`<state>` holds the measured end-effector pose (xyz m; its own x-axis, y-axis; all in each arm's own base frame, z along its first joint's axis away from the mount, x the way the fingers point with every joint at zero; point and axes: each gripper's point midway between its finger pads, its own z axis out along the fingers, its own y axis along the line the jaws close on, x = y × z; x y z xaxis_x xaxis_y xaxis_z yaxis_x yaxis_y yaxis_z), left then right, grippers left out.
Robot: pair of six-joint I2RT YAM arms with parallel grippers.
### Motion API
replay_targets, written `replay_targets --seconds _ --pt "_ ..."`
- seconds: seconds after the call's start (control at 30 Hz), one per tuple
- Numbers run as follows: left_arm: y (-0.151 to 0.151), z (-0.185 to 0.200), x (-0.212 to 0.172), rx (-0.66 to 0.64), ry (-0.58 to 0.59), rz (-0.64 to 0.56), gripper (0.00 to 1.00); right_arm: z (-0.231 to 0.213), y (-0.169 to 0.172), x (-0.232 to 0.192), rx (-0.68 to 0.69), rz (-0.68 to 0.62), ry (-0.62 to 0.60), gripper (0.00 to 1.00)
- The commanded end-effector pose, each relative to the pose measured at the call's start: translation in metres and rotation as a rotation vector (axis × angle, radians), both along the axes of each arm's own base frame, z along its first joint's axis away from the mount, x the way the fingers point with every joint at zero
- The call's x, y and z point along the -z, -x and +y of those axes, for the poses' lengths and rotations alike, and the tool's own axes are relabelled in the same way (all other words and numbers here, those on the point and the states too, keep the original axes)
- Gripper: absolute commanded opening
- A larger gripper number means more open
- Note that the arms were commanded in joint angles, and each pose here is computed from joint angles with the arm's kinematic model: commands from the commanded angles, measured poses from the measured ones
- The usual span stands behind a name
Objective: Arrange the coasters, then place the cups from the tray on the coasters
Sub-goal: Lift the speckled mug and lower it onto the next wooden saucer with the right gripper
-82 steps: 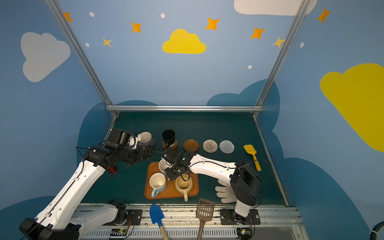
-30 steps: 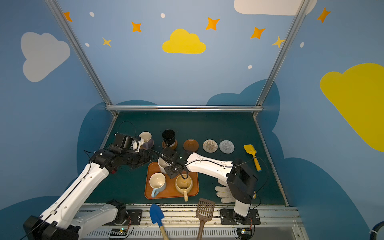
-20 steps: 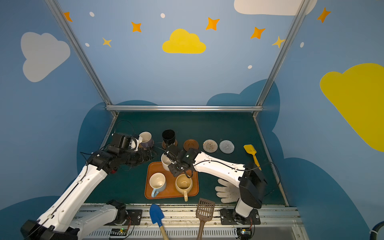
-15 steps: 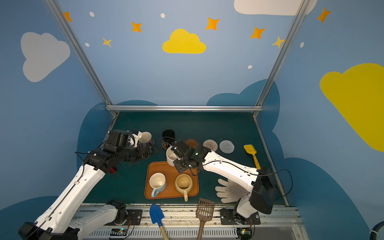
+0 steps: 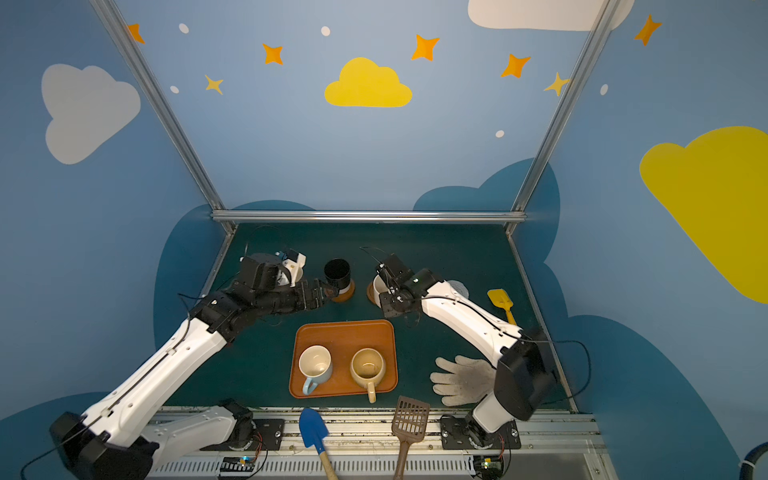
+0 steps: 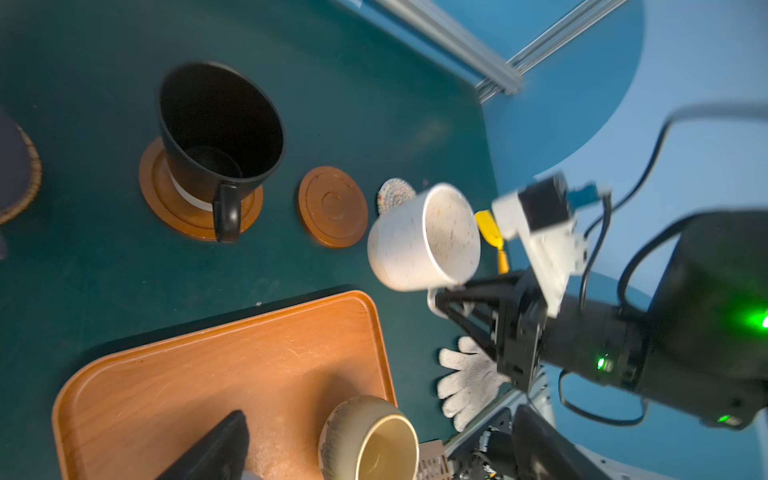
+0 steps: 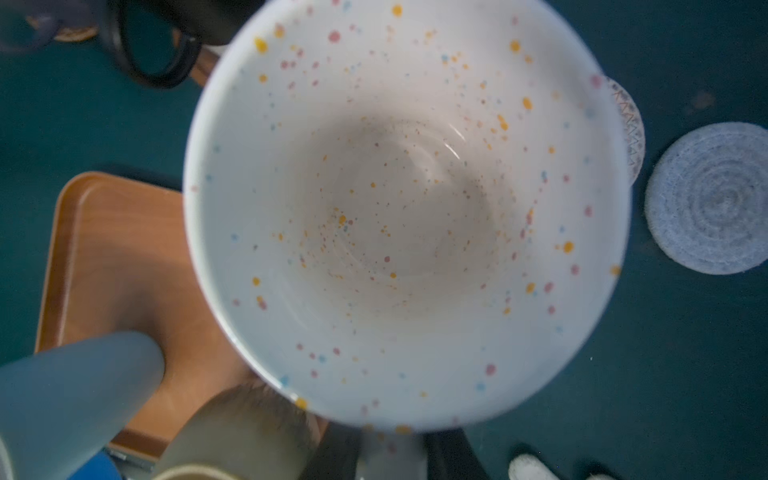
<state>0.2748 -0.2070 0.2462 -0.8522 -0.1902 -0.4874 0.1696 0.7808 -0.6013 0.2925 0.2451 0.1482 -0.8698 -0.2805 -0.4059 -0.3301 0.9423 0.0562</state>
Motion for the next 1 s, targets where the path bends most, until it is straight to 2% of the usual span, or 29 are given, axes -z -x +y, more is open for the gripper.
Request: replay_targets --seconds 0.0,0.3,0.63,0.97 --pt "-0.011 -0.003 -0.004 -0.009 -0.091 -0.06 0.98 0.015 -0.033 -0.02 0.063 -0.051 -0.043 0.0" --pt "-0.011 -0.007 0.012 0.031 -0.219 -0.045 0.98 0.032 -0.066 0.001 0.124 0.018 -0.019 0.0" --pt "-0.001 -0.01 0.026 0.038 -0.216 -0.019 0.98 0.04 -0.081 0.025 0.166 0.027 -0.005 0.0" --pt "0.001 -0.01 0.029 0.049 -0.225 -0.008 0.98 0.039 -0.081 0.029 0.173 0.006 -0.025 0.0"
